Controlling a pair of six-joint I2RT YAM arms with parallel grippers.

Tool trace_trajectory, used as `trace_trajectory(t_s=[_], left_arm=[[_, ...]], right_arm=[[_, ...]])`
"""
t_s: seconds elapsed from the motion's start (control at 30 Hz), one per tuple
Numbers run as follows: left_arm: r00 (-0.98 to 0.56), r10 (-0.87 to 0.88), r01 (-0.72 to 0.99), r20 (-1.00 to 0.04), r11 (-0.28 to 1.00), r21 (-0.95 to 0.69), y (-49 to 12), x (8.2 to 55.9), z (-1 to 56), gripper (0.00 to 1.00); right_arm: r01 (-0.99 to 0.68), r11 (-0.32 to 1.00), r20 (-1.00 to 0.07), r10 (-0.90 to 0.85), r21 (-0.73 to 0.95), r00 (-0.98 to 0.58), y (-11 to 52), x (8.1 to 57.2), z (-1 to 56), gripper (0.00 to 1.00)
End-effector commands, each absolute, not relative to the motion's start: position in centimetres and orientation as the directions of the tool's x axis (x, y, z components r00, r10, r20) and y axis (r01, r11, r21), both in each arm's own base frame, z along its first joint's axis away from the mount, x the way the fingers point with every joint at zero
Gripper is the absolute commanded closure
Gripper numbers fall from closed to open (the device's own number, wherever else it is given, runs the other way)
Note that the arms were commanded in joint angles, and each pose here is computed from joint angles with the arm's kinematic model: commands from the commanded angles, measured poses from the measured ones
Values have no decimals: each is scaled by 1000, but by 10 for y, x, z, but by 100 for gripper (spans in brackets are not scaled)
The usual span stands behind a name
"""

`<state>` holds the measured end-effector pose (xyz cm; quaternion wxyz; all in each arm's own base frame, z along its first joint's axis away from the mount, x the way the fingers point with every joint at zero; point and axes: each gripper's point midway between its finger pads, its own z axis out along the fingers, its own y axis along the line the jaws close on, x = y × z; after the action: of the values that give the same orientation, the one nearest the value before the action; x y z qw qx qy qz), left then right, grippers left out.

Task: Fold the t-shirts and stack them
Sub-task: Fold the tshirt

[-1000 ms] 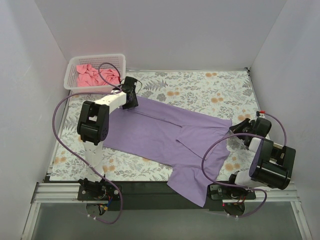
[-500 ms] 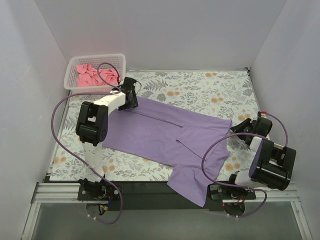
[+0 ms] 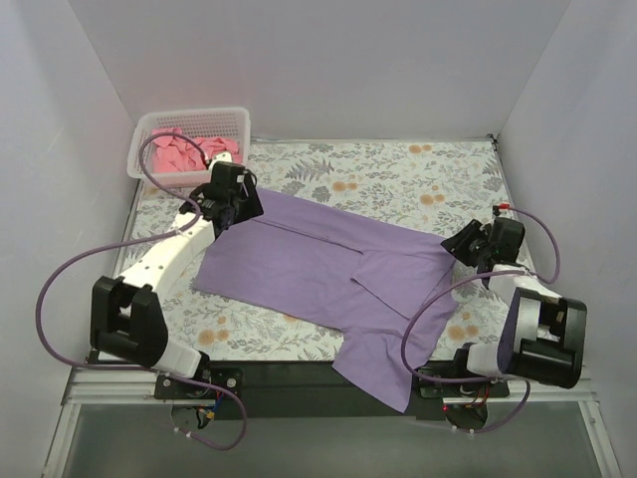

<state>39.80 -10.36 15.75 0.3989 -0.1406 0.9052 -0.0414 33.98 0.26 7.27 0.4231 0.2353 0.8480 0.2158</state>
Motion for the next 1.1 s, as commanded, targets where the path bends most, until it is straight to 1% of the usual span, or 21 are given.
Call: trace_trajectory(t_s=[0.0, 0.17, 0.2, 0.23, 0.3, 0.4, 0.43, 0.5, 0.53, 0.57, 0.6, 0.63, 0.67, 0.7, 0.8, 0.83, 0.9, 0.93, 1.0, 1.03, 1.07], left_arm=[[-623, -302, -257, -721, 950, -176, -88, 372, 149, 35], [-579, -354, -302, -734, 930, -210, -77, 349, 138, 35], [-580, -356, -305, -732, 929, -211, -77, 349, 136, 36], [-582, -360, -306, -729, 928, -214, -77, 348, 133, 36], [-587, -359, -311, -726, 927, -208, -77, 348, 130, 35], [-583, -363, -322, -727, 925, -203, -75, 350, 130, 35], [-583, -366, -326, -725, 923, -204, -74, 350, 129, 36], [-592, -373, -333, -714, 920, -205, -74, 351, 124, 36], [-597, -376, -335, -709, 920, -206, -74, 351, 123, 36], [-603, -375, -336, -704, 920, -203, -74, 351, 121, 35], [-608, -377, -344, -699, 918, -196, -72, 351, 118, 35], [-616, -374, -346, -693, 919, -188, -72, 351, 116, 35], [-621, -373, -348, -689, 919, -184, -71, 350, 114, 35], [-627, -373, -347, -684, 920, -184, -72, 350, 113, 35], [-659, -377, -348, -651, 920, -180, -75, 343, 103, 35], [-670, -382, -354, -636, 918, -178, -75, 338, 99, 35], [-686, -393, -368, -613, 914, -173, -74, 330, 93, 35], [-699, -396, -369, -596, 913, -174, -75, 325, 89, 35], [-731, -411, -395, -545, 906, -154, -73, 308, 78, 37], [-757, -410, -401, -508, 906, -135, -72, 295, 72, 38], [-770, -411, -405, -488, 906, -124, -71, 287, 67, 38]], right_arm=[[238, 791, -596, 589, 564, -546, 2, 348, 65, 64], [291, 800, -557, 581, 524, -594, -7, 361, 33, 64], [286, 809, -573, 571, 513, -588, -11, 371, 36, 64], [308, 809, -553, 573, 500, -605, -14, 372, 23, 64], [333, 809, -555, 578, 484, -598, -24, 383, 19, 63], [368, 808, -563, 587, 460, -582, -42, 412, 12, 63], [365, 806, -573, 589, 466, -570, -51, 432, 14, 63], [340, 811, -586, 581, 476, -565, -56, 456, 20, 62], [344, 811, -554, 577, 473, -600, -55, 460, 5, 62], [298, 823, -599, 560, 484, -573, -61, 489, 27, 60], [283, 826, -598, 552, 487, -582, -61, 499, 28, 59], [281, 824, -564, 548, 492, -618, -57, 501, 16, 58], [242, 838, -605, 526, 489, -598, -62, 523, 37, 57], [235, 841, -605, 520, 488, -604, -62, 527, 39, 55], [199, 860, -634, 486, 470, -602, -59, 530, 62, 50], [177, 874, -675, 465, 452, -572, -57, 530, 87, 49], [204, 881, -644, 455, 428, -615, -50, 504, 87, 47], [197, 891, -673, 440, 409, -594, -45, 496, 110, 47], [225, 892, -629, 438, 391, -642, -34, 463, 101, 46], [218, 905, -659, 417, 365, -626, -27, 451, 119, 44], [220, 911, -653, 404, 348, -641, -21, 438, 119, 41]])
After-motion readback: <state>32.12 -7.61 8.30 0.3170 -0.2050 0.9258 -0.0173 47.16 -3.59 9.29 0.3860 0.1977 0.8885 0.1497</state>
